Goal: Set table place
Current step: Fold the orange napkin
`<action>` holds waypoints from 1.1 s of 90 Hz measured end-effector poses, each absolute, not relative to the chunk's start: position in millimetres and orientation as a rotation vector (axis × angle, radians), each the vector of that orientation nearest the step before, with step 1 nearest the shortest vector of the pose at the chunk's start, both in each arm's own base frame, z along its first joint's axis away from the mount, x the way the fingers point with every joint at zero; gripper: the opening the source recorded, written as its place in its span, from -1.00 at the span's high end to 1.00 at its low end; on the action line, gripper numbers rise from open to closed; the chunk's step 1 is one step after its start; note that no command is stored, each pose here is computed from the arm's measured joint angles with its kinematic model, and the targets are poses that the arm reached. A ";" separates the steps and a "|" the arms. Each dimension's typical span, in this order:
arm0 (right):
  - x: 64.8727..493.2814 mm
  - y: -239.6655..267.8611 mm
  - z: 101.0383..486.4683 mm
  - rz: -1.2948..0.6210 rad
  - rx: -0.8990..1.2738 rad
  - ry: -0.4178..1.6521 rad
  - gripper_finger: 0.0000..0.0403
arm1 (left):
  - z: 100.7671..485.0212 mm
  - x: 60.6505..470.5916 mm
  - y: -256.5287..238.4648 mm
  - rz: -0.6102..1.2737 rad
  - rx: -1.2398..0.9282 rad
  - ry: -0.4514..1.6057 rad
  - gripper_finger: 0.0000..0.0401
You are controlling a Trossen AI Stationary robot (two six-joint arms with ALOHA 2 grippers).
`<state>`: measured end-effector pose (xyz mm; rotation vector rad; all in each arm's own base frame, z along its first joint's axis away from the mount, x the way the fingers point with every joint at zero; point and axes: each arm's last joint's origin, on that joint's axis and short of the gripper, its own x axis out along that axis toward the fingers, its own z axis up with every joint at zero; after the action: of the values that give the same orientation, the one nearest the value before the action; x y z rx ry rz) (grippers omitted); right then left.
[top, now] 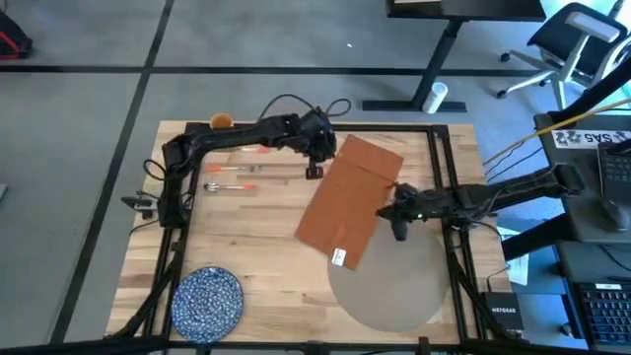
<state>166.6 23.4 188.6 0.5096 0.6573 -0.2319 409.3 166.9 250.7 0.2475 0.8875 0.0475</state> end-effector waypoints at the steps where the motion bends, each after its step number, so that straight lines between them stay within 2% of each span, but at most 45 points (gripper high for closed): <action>1: 168.8 23.9 189.1 -0.233 0.507 0.669 1.00 | 249.9 409.8 167.9 0.046 0.252 0.886 1.00; 34: 250.0 38.9 199.7 -0.328 0.463 1.002 1.00 | 212.4 426.0 186.0 -0.003 0.240 0.845 1.00; 54: 285.6 45.0 193.8 -0.379 0.497 1.051 1.00 | 202.9 426.8 205.3 -0.014 0.162 0.780 1.00; 68: 294.3 46.5 190.3 -0.402 0.526 1.056 1.00 | 201.9 429.5 211.3 -0.033 0.120 0.715 1.00; 87: 291.6 47.2 187.1 -0.409 0.549 1.103 1.00 | 188.9 425.6 209.7 -0.075 0.029 0.783 1.00; 99: 288.9 52.9 186.3 -0.333 0.510 1.153 1.00 | 205.9 410.8 209.3 -0.074 -0.068 0.825 1.00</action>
<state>288.9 52.9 186.3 0.5104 1.1527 -0.3334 410.8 209.3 205.9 -0.0680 0.8254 -0.0735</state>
